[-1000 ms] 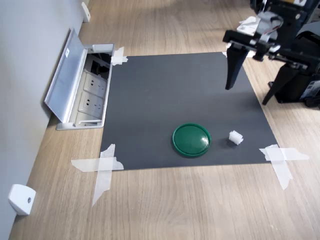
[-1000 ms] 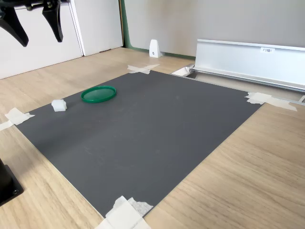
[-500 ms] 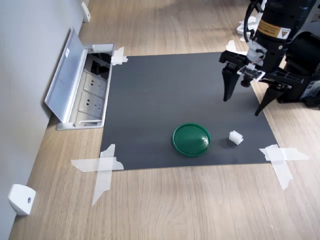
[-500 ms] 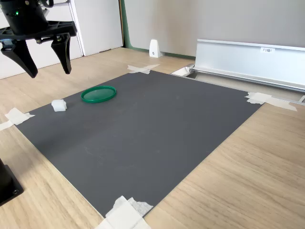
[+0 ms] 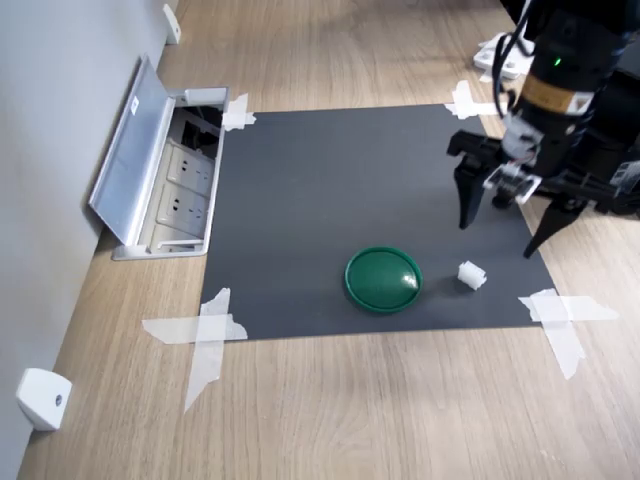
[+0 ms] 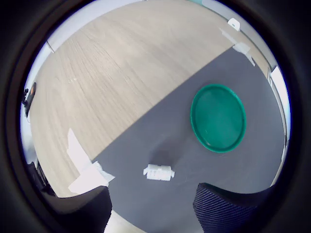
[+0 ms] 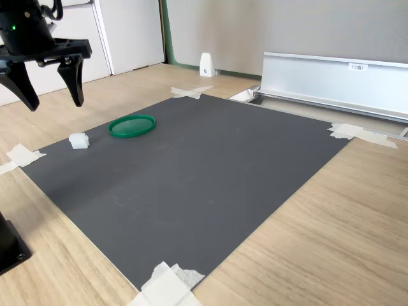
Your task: Grasp a white terminal and put it on the green lid.
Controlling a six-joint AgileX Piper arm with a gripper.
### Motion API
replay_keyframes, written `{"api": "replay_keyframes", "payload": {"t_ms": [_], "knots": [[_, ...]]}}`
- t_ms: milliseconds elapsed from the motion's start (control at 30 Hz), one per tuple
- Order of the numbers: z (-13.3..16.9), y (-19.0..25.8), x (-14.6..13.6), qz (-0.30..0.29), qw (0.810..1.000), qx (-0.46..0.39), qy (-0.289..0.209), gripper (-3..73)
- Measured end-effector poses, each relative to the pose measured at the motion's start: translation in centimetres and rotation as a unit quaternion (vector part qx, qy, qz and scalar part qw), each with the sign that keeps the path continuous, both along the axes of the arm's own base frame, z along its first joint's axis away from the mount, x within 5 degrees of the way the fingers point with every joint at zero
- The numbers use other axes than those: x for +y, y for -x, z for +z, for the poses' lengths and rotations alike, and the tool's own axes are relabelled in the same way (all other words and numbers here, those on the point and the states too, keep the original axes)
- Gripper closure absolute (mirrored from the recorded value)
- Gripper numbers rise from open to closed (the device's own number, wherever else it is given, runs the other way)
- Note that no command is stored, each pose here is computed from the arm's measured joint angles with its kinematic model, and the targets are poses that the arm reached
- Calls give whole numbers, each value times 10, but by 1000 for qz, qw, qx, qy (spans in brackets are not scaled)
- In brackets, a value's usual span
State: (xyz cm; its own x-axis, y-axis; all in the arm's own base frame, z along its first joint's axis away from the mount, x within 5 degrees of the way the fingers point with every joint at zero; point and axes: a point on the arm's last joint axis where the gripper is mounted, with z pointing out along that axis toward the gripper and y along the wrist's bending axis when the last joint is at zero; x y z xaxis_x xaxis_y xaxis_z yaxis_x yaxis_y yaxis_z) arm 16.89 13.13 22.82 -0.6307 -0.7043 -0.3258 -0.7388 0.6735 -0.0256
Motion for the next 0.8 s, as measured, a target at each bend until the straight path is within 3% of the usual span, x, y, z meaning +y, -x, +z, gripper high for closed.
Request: {"api": "replay_keyframes", "payload": {"t_ms": [800], "knots": [[-44, -10, 6, 19, 999, 12, 24, -16]]}}
